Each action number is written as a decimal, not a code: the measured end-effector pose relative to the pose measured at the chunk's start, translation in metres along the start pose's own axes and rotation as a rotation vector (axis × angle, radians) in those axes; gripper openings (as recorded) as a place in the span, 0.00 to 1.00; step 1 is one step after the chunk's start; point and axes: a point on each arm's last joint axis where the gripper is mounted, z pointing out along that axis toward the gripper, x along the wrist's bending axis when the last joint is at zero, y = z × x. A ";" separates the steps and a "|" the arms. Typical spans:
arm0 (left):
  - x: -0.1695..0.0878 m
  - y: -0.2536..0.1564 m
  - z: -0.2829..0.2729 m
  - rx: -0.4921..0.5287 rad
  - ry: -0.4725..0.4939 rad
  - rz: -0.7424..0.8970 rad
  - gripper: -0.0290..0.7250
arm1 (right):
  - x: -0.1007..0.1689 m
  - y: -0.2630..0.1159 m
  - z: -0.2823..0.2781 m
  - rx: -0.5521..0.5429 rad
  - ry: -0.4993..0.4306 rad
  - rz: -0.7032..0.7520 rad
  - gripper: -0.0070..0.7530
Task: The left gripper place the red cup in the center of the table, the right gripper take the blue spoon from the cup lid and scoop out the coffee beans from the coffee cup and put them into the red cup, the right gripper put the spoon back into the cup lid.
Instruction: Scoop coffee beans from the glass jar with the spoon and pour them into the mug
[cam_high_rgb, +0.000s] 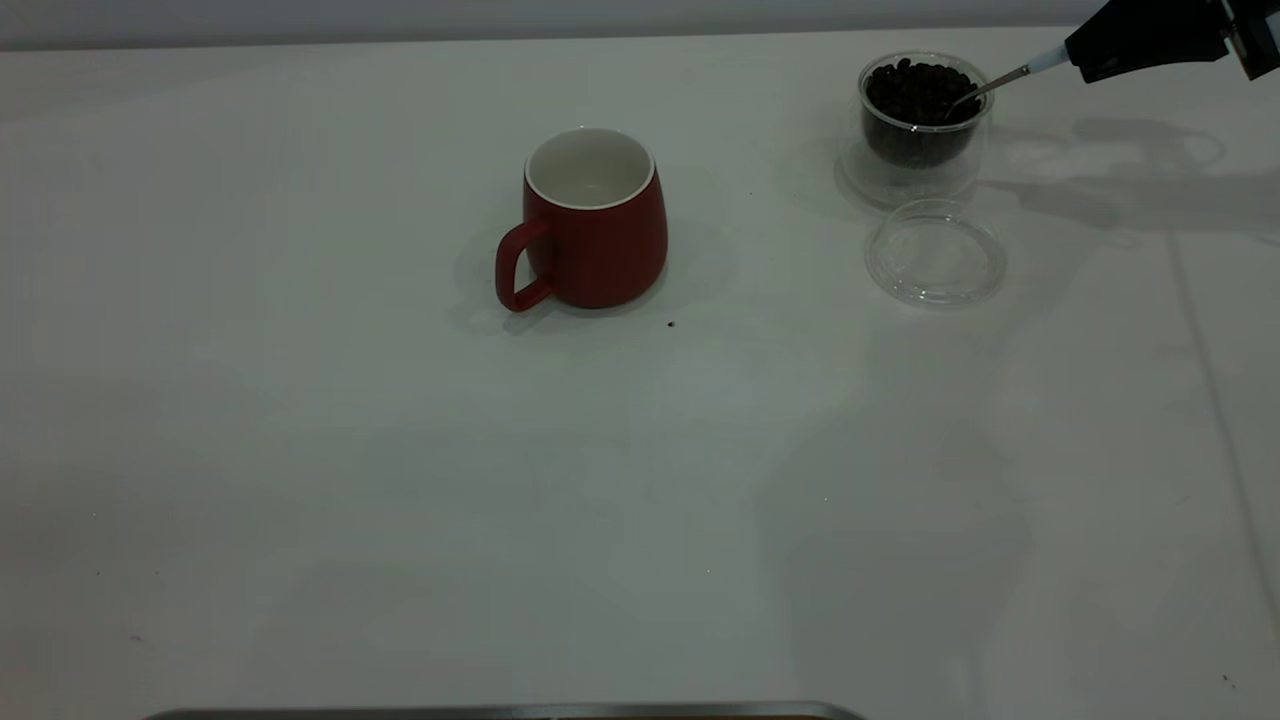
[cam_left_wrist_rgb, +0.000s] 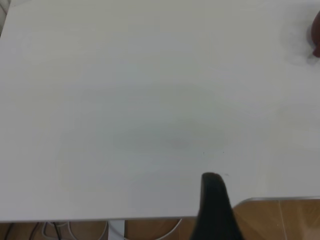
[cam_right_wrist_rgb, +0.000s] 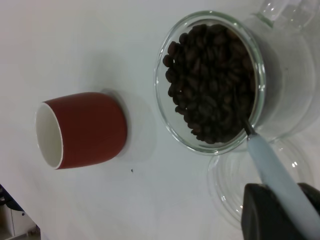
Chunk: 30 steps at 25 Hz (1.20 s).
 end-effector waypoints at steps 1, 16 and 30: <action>0.000 0.000 0.000 0.000 0.000 0.000 0.82 | -0.001 0.000 -0.001 -0.005 0.002 0.004 0.16; 0.000 0.000 0.000 0.000 0.000 0.000 0.82 | -0.009 0.001 -0.011 -0.037 0.015 0.036 0.16; 0.000 0.000 0.000 0.000 0.000 0.000 0.82 | -0.007 0.003 -0.012 -0.046 0.023 0.054 0.16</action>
